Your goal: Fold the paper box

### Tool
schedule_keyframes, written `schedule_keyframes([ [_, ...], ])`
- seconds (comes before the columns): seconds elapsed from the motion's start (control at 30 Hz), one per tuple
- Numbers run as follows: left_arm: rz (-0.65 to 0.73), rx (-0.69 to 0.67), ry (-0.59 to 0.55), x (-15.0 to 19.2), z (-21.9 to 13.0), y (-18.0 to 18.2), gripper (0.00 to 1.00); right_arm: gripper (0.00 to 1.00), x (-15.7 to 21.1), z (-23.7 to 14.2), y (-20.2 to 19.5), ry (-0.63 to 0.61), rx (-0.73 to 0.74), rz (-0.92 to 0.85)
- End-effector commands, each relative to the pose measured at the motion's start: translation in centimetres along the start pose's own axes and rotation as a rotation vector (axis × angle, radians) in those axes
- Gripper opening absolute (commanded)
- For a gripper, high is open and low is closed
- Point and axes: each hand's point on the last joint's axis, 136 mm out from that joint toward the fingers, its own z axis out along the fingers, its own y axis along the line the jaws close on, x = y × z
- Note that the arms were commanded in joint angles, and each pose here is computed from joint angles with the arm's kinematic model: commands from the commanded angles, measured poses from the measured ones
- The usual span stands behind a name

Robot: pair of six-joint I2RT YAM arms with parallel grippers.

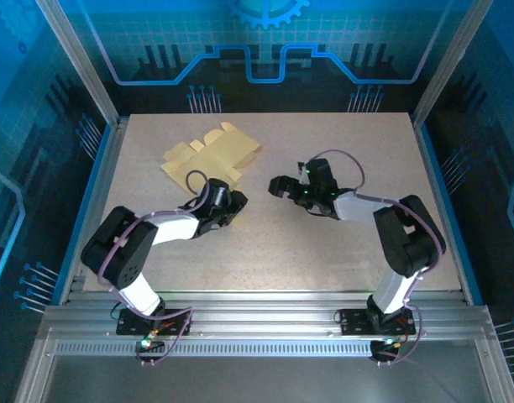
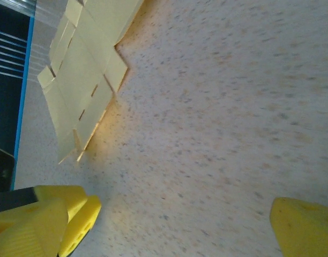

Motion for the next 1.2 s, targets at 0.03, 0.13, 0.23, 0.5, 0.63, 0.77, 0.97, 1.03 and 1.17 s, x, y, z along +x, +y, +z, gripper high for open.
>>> schedule_keyframes([
  [0.03, 0.090, -0.083, -0.235, -5.9, -5.9, 1.2, 0.70, 0.94, 0.2, 2.9, 3.3, 0.034, 0.008, 0.068],
  [0.13, 0.114, -0.130, -0.309, -7.9, -9.7, 3.1, 0.86, 0.85, 0.5, 5.3, 4.4, 0.071, 0.006, 0.129],
  [0.23, 0.114, -0.156, -0.346, -9.0, -12.7, 4.4, 0.99, 0.69, 1.3, 7.9, 5.4, 0.125, -0.009, 0.195],
  [0.5, 0.188, -0.170, -0.387, -9.0, -17.2, 5.0, 0.99, 0.46, 3.2, 13.9, 6.9, 0.232, -0.018, 0.266],
  [0.63, 0.214, -0.187, -0.370, -8.8, -17.1, 5.3, 0.99, 0.37, 3.4, 15.5, 7.5, 0.261, -0.023, 0.243],
  [0.77, 0.219, -0.186, -0.352, -8.7, -16.4, 5.4, 0.99, 0.26, 2.9, 15.9, 7.1, 0.264, -0.017, 0.240],
  [0.97, 0.230, -0.182, -0.315, -8.5, -15.1, 5.1, 0.99, 0.03, 1.9, 14.9, 6.1, 0.276, 0.009, 0.198],
  [1.03, 0.250, -0.181, -0.303, -8.5, -14.9, 4.9, 0.99, 0.00, 1.6, 13.9, 5.4, 0.280, 0.038, 0.154],
  [1.17, 0.309, -0.185, -0.263, -8.4, -14.4, 4.2, 0.99, 0.00, 0.4, 10.3, 5.1, 0.284, 0.070, 0.010],
])
